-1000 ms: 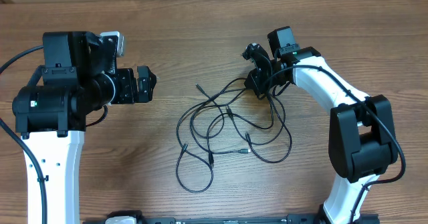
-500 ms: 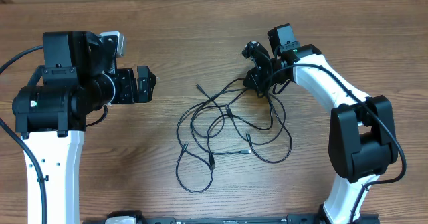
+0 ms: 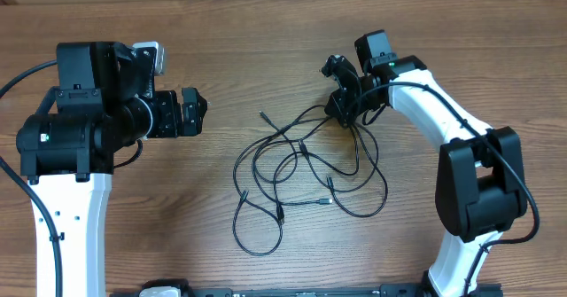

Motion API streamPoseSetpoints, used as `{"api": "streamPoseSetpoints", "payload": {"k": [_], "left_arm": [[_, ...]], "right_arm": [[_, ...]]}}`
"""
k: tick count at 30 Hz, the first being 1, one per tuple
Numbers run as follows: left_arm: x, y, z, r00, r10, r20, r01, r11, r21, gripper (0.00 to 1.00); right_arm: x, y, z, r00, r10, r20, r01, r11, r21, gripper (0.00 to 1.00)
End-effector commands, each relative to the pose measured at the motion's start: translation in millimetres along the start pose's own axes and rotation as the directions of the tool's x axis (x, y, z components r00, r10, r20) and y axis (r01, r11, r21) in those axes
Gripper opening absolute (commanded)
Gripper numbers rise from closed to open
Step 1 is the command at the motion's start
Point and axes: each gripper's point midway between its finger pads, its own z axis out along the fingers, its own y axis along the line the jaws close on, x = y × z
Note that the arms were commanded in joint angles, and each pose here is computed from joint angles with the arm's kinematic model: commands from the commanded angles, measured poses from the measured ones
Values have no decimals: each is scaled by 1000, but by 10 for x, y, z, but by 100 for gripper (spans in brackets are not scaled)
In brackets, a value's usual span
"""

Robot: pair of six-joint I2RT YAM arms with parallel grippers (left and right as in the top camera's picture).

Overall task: Untangle cables
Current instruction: 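Pull the grasped cable up and far right off the table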

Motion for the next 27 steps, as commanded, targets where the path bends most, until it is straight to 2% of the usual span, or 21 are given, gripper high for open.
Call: {"api": "streamPoseSetpoints", "payload": {"k": [1, 2, 7, 11, 15, 19, 25, 27], "left_arm": [[-33, -13, -33, 1000, -7, 13, 7, 1000, -3, 100], [-33, -13, -33, 1000, -7, 13, 7, 1000, -3, 100], [-33, -13, -33, 1000, -7, 13, 7, 1000, -3, 100], [-33, -13, -33, 1000, -7, 13, 7, 1000, -3, 100], [-33, -13, -33, 1000, -7, 13, 7, 1000, -3, 100], [-33, -13, -33, 1000, -7, 13, 7, 1000, -3, 100], [-33, -13, -33, 1000, -7, 13, 7, 1000, -3, 100], [-33, -13, -33, 1000, -7, 13, 7, 1000, -3, 100]], "right_arm": [[-476, 210, -640, 987, -73, 141, 69, 997, 36, 4], [-575, 309, -900, 984, -61, 170, 55, 998, 41, 4], [-815, 595, -1617, 962, -53, 267, 40, 998, 54, 4], [-988, 881, -2276, 919, -82, 387, 58, 996, 72, 4], [-1143, 1230, -3093, 818, -153, 555, 100, 987, 124, 4], [-1164, 1575, -3831, 684, -253, 684, 158, 967, 200, 4], [-1123, 1868, -4419, 535, -340, 774, 197, 940, 277, 4], [-1126, 1910, -4507, 505, -354, 787, 202, 935, 291, 4]]}}
